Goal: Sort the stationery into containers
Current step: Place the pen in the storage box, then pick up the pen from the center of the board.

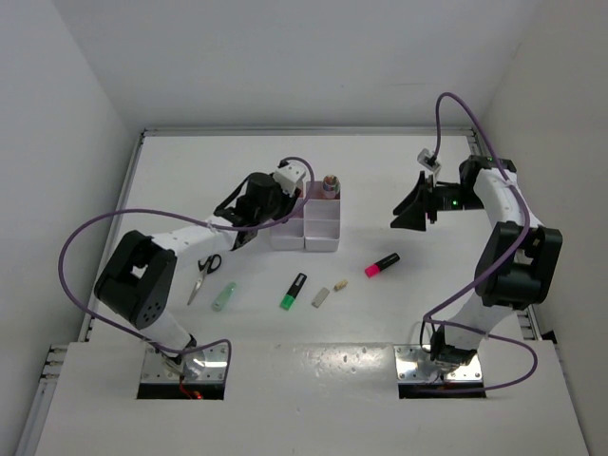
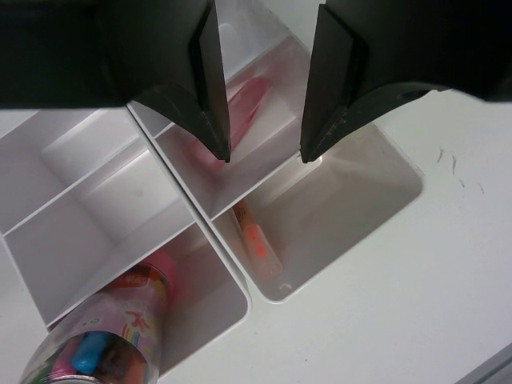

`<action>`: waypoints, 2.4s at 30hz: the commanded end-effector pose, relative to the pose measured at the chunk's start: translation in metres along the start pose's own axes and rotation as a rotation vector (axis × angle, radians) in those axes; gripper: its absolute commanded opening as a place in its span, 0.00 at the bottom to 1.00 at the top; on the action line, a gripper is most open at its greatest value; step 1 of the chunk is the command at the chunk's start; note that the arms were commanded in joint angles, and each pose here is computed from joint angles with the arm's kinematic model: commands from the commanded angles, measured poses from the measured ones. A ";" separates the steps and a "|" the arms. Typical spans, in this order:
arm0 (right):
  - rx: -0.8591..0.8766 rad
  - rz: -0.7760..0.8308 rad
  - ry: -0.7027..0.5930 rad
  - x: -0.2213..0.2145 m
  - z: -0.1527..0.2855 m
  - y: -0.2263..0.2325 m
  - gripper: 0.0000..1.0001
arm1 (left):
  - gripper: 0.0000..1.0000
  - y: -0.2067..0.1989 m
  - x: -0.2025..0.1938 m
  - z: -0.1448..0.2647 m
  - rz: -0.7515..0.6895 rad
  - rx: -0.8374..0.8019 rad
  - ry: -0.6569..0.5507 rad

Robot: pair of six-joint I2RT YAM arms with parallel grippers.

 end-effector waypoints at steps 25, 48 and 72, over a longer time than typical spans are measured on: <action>0.024 0.258 -0.104 0.010 0.010 0.029 0.59 | 0.63 -0.045 -0.079 0.148 0.705 0.125 0.579; 0.029 0.338 -0.148 0.005 0.009 0.031 0.62 | 0.67 -0.029 -0.098 0.128 0.561 0.326 0.959; 0.016 0.314 -0.168 -0.006 0.012 0.027 0.62 | 0.47 -0.047 -0.138 0.109 0.581 0.214 1.117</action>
Point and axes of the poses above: each gripper's point midway between its finger pads, its own z axis back along the fingers, its own y axis along the line the jaws close on, x = y × z, the point moved 10 cm from there along z, back along the fingers, and after that the axes turned 10 degrees about -z, right-handed, at the moved point
